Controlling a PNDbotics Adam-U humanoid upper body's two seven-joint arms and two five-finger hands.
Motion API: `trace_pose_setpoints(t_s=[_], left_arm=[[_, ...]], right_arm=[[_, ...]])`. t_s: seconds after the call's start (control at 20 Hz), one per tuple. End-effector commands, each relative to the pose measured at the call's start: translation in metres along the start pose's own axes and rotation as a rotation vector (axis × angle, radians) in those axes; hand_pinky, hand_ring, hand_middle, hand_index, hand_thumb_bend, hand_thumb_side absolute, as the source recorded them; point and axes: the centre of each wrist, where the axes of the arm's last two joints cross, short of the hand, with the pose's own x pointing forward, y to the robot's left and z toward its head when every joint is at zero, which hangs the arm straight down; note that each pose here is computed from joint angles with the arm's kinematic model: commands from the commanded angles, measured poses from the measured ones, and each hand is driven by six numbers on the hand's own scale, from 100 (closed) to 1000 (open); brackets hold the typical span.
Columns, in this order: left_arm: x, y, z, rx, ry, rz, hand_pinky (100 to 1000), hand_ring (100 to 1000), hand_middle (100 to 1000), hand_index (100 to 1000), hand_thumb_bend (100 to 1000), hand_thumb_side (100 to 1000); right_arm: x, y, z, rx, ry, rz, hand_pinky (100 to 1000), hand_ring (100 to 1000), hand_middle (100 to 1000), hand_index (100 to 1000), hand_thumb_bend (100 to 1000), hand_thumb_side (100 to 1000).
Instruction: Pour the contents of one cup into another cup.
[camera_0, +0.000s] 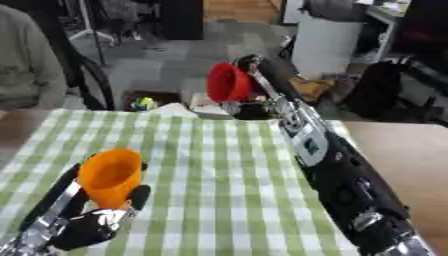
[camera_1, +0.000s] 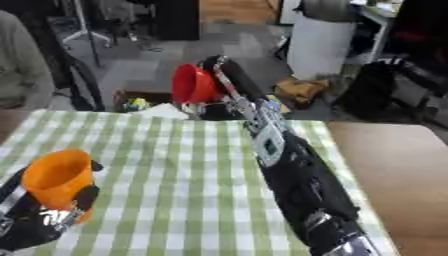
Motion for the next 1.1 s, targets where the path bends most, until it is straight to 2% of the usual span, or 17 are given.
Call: trace_pose_setpoints(t_s=[0.05, 0.55, 1.1], left_arm=[[0.004, 0.008, -0.002, -0.005, -0.016, -0.028, 467, 417, 425, 688, 100, 511], [0.004, 0.007, -0.004, -0.01, -0.016, -0.028, 468, 418, 426, 688, 100, 511], [0.008, 0.004, -0.009, -0.032, -0.037, -0.012, 469, 418, 426, 689, 100, 511]], right_arm=[[0.015, -0.025, -0.017, -0.048, -0.089, 0.026, 811, 520, 134, 565, 100, 100], [0.048, -0.028, -0.031, -0.008, -0.237, 0.008, 818, 530, 134, 567, 100, 100], [0.087, -0.012, -0.044, 0.068, -0.385, 0.009, 825, 541, 135, 570, 100, 100]])
